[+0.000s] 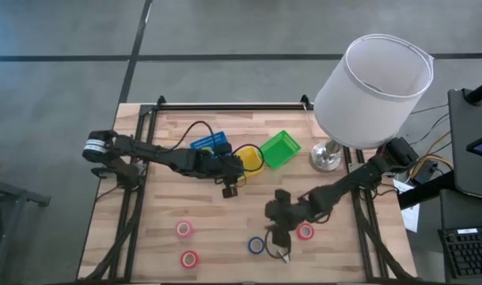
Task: Pick and place Stapler, Stapler remover, tape
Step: Put the dark blue staple remover into the yellow bin
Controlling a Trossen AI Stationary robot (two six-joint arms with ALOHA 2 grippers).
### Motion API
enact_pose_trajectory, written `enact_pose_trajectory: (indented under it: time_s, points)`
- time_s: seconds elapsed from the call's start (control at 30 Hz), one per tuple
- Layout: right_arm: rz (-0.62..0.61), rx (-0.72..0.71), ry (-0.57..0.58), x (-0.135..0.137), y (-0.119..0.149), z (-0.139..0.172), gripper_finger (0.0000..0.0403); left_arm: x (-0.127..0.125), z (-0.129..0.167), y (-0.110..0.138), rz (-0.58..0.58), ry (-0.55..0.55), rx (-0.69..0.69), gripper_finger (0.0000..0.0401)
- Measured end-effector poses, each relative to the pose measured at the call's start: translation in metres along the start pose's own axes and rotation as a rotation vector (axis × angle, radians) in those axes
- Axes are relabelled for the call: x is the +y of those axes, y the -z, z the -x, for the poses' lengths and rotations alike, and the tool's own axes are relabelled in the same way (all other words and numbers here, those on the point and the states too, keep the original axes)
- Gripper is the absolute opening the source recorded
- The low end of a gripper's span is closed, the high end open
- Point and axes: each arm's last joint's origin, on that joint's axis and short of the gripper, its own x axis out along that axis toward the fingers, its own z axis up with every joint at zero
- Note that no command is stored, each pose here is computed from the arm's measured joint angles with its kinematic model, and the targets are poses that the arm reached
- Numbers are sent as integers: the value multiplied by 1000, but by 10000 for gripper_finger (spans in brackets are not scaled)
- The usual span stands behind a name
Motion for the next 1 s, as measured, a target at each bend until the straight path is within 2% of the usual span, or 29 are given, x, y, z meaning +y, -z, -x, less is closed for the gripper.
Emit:
enact_pose_trajectory:
  time_s: [0.1,0.3,0.43,0.73,1.0]
  points:
    - [-76,75,-74,16,4,8,226,-6,1,1,-10,11,7,114]
    - [-143,95,-127,40,9,20,226,-17,2,4,42,33,14,113]
    - [-238,111,-122,47,15,23,226,-20,3,4,43,39,11,110]
    - [-610,215,-68,55,57,23,226,-17,3,0,34,-45,-34,108]
    - [-780,241,-17,65,80,19,226,-18,4,-4,-11,-46,-78,108]
